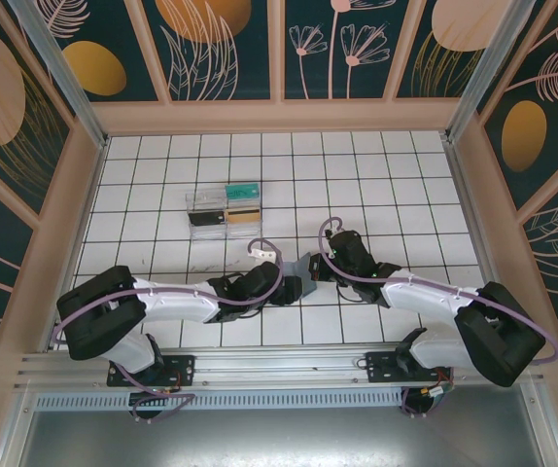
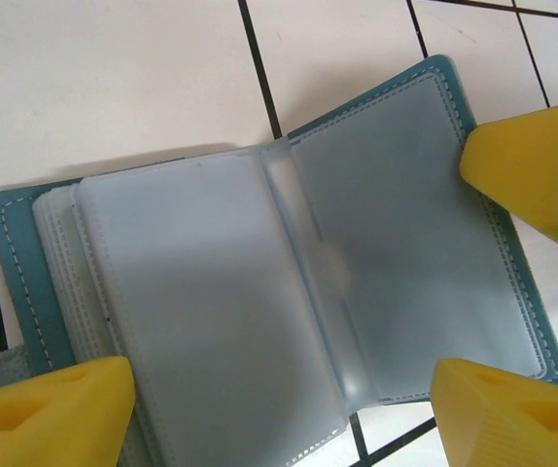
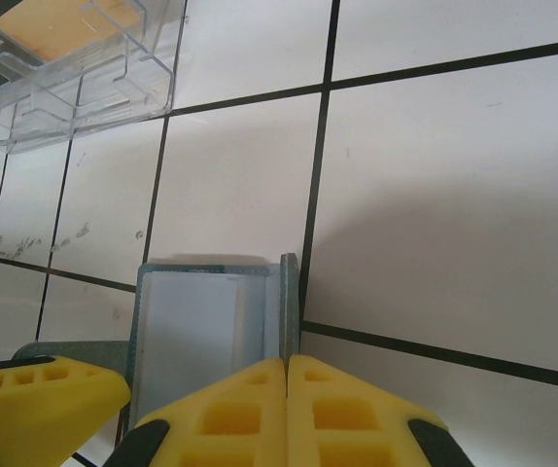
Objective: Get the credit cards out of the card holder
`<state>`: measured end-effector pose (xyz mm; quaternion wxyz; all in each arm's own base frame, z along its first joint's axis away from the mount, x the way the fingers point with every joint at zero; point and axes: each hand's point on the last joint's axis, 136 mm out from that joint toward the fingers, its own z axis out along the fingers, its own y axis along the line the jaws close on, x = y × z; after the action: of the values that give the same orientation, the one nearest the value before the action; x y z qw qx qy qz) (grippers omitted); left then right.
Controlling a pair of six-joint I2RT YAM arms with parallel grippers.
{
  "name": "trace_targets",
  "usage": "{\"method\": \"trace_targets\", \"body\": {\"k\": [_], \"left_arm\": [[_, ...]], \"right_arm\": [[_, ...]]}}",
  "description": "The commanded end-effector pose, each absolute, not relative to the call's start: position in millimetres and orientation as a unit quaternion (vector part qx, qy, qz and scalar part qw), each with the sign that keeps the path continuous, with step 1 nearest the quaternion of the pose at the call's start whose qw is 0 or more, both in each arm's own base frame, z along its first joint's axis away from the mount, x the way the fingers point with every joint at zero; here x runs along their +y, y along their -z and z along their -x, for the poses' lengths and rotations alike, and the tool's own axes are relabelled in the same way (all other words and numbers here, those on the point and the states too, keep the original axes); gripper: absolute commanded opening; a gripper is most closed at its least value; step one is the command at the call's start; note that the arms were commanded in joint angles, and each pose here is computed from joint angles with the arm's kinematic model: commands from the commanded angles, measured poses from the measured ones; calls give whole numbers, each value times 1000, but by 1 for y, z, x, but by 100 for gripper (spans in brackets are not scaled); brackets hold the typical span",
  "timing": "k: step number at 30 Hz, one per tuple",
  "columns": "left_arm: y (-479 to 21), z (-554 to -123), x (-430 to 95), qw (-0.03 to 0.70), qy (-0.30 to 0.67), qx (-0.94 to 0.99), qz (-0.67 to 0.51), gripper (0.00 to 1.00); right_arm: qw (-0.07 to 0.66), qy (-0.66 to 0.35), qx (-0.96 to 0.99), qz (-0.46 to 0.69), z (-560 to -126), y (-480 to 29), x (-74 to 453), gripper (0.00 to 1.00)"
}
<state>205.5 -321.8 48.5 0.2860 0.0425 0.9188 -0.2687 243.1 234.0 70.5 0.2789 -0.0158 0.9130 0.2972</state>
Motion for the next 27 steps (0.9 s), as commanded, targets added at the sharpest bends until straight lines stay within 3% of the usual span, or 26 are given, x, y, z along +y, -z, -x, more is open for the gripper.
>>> {"method": "trace_targets", "body": {"k": [1, 12, 18, 22, 27], "left_arm": [[-51, -210, -328, 287, 273, 917, -46, 80], [-47, -206, -341, 272, 299, 913, -55, 79], [-57, -203, -352, 271, 333, 901, -66, 86], [-59, -204, -349, 277, 328, 901, -64, 99], [-59, -203, -347, 276, 326, 902, -65, 99]], "right_arm": [[273, -304, 913, 18, -242, -69, 236, 0], [271, -305, 913, 17, -242, -67, 236, 0], [270, -307, 913, 17, -241, -67, 237, 0], [269, -306, 913, 17, -241, -67, 236, 0], [271, -303, 914, 14, -242, -66, 235, 0]]}}
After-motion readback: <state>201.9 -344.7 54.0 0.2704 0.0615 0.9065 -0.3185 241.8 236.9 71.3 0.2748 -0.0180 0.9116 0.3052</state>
